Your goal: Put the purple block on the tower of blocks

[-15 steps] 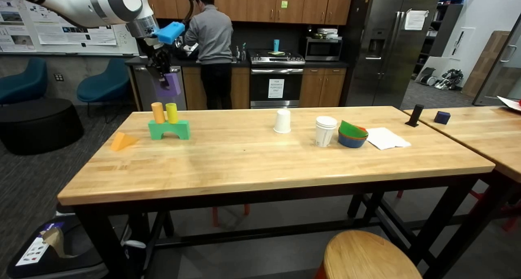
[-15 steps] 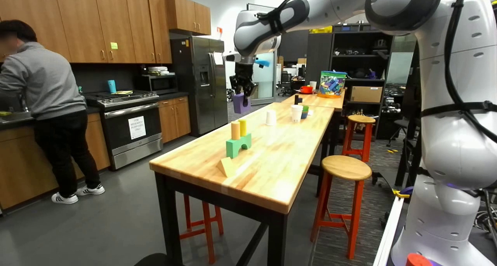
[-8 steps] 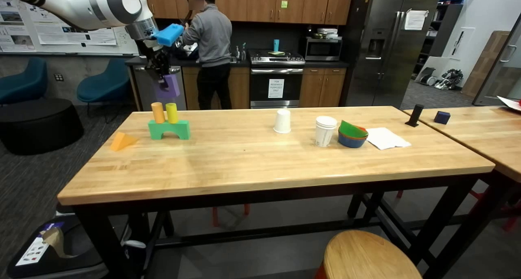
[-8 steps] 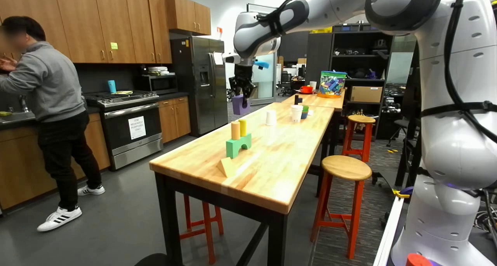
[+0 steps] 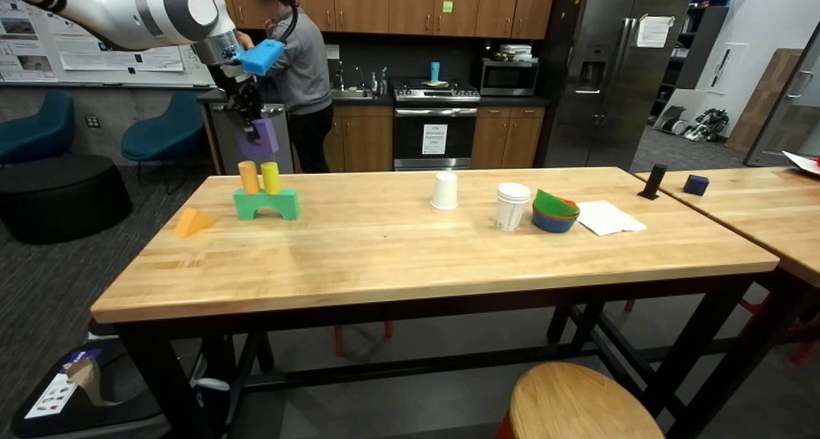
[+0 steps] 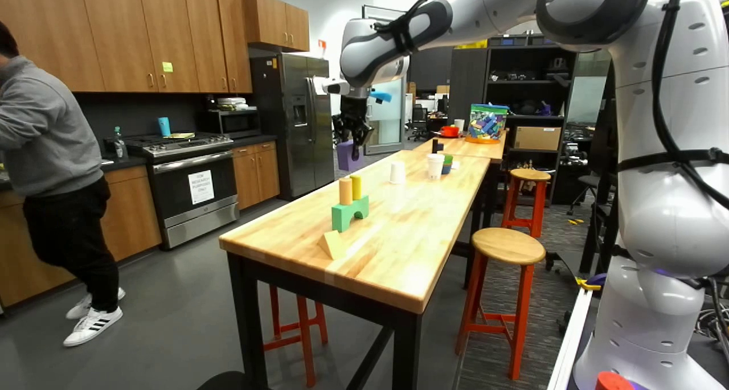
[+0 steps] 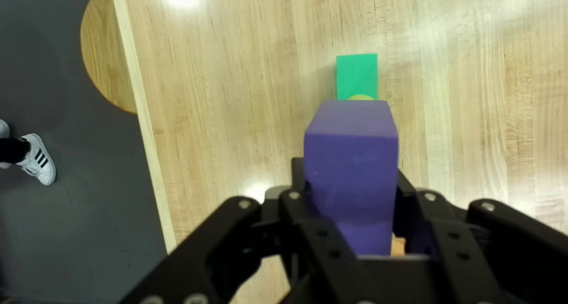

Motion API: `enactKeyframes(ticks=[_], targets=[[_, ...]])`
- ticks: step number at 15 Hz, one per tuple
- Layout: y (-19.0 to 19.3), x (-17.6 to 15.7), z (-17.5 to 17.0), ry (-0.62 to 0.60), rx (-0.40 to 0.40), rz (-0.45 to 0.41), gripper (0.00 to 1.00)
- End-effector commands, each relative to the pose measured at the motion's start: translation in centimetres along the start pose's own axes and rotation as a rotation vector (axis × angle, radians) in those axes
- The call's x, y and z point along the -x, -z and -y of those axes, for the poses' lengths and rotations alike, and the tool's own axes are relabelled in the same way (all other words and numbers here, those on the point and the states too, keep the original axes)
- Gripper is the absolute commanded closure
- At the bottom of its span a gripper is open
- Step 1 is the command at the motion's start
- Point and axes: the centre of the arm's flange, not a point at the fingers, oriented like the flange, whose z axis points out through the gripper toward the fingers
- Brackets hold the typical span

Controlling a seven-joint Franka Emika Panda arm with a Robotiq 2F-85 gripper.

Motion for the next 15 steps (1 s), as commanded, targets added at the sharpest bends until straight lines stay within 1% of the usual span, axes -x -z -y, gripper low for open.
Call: enactKeyframes(ticks=[1, 6, 15], targets=[[0.2, 0.1, 0.3, -0.012, 0.009, -0.002, 0.84], [-0.5, 0.2, 0.1, -0.026, -0.003, -0.009, 0.84], [-1.1, -0.3, 0.0, -0.015, -0.01, -0.016, 0.84]])
